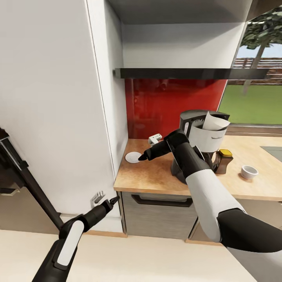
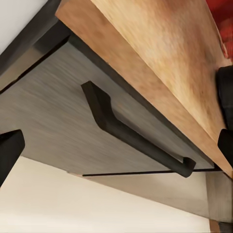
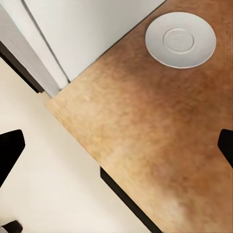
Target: Set up a coffee station on the kitchen countertop: keep the coffee maker on the countertop, move the bottle of coffee from the kitchen shelf to the counter next to the coffee maker, place a paper coffee filter on top of the coffee maker, put the saucer next to the coffee maker with the coffee cup on the saucer, and place the electric kettle next to the coffee maker.
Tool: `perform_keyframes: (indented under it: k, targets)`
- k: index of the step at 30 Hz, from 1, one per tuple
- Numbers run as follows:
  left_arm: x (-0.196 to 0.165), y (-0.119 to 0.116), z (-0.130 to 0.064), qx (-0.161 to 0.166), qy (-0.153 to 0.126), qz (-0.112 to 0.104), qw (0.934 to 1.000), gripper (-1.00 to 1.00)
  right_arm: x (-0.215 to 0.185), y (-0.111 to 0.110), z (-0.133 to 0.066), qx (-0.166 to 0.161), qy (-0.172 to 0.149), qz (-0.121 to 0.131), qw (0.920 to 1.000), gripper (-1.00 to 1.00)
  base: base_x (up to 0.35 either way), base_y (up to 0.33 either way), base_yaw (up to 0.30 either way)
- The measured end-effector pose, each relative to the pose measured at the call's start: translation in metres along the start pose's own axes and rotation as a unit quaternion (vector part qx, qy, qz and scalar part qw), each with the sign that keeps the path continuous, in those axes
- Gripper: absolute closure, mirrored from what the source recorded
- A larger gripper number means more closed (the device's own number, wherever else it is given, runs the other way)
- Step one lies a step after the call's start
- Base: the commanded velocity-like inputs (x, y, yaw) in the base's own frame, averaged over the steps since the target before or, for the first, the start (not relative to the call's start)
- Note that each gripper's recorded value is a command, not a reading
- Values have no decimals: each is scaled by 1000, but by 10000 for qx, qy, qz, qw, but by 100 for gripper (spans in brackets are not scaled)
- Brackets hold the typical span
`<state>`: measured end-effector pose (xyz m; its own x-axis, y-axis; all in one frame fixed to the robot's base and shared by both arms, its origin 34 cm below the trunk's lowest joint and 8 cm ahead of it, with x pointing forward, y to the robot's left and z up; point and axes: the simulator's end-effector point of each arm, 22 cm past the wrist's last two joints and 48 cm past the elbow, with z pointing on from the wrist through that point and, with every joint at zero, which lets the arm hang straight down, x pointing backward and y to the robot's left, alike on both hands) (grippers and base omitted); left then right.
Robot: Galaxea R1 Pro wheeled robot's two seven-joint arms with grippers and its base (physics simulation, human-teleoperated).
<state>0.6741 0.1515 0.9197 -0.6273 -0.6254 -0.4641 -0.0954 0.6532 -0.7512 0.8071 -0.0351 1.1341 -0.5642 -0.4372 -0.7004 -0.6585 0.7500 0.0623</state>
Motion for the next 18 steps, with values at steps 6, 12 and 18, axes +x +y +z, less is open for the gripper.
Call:
perform_keyframes:
  k: [6,12,18]
  targets:
    - [12,6,-2,5,69,-148,9999,-100,-4,-20,-3,461,-37,-21,9989,-100,0,0,0]
    - [22,13,-6,-34,131,-219,9997,-100,-20,-46,-16,1054,-155,-67,9943,-100,0,0,0]
    - [31,19,-8,-75,180,-258,9995,-100,-39,-54,-28,1210,-290,-124,9921,-100,0,0,0]
